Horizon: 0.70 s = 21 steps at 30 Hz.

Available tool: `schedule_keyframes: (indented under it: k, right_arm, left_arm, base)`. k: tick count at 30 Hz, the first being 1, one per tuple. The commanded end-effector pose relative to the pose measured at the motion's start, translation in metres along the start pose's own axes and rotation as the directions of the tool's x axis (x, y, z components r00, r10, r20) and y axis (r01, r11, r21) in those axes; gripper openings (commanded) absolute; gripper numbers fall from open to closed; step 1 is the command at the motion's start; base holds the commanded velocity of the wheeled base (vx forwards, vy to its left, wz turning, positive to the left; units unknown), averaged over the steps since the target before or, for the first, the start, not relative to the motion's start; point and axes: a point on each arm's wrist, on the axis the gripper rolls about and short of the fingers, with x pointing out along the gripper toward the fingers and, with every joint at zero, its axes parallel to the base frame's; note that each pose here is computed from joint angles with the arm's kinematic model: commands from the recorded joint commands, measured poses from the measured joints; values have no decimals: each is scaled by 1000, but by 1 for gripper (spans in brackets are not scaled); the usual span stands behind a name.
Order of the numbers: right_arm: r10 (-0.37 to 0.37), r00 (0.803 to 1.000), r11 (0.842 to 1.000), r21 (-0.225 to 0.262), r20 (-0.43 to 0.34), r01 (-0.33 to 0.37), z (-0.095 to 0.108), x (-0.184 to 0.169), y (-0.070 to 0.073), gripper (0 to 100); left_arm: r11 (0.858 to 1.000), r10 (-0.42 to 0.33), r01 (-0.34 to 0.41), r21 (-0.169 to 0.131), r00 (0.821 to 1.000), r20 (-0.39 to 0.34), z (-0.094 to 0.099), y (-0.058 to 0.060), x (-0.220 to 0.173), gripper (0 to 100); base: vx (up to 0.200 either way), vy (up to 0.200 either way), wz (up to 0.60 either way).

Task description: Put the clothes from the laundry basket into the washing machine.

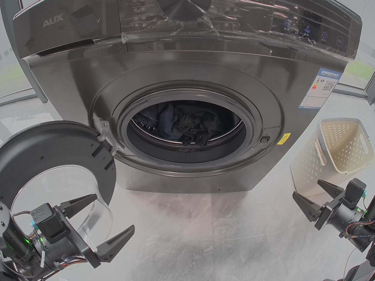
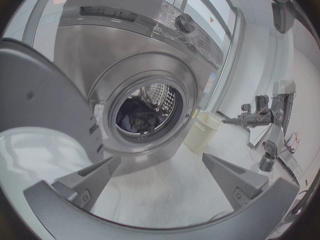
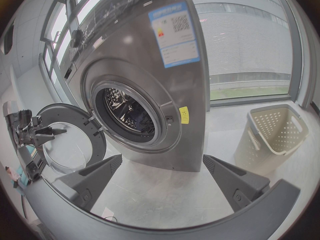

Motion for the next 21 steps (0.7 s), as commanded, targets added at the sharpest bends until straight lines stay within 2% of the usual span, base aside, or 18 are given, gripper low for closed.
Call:
schedule_keyframes:
  k: [1, 7, 11, 12, 16, 21]
  right_arm:
    - [-109, 991, 994, 32, 83, 107, 9, -27, -15, 100]
    - [-152, 987, 988, 25, 53, 151, 4, -52, -23, 100]
    - [-155, 986, 988, 14, 65, 154, 0, -75, -27, 100]
    - [-168, 983, 986, 12, 79, 168, -3, -85, -29, 100]
    - [-257, 962, 966, -6, 93, 258, -13, -106, -35, 100]
    - [-332, 936, 942, -10, 120, 336, -29, -129, -38, 100]
  left_arm:
    - [998, 67, -65, -20, 993, 98, 13, 13, -42, 100]
    - [992, 122, -120, -25, 987, 100, 8, 19, -61, 100]
    - [986, 166, -163, -31, 980, 113, 1, 23, -75, 100]
    - [980, 199, -196, -32, 973, 119, -2, 24, -82, 100]
    - [968, 252, -250, -34, 959, 127, -12, 26, -99, 100]
    - [949, 315, -312, -42, 940, 133, -29, 25, -115, 100]
  base:
    - [-200, 0, 0]
    - [-200, 0, 0]
    - [-200, 0, 0]
    - [-200, 0, 0]
    - [-200, 0, 0]
    - [-200, 0, 0]
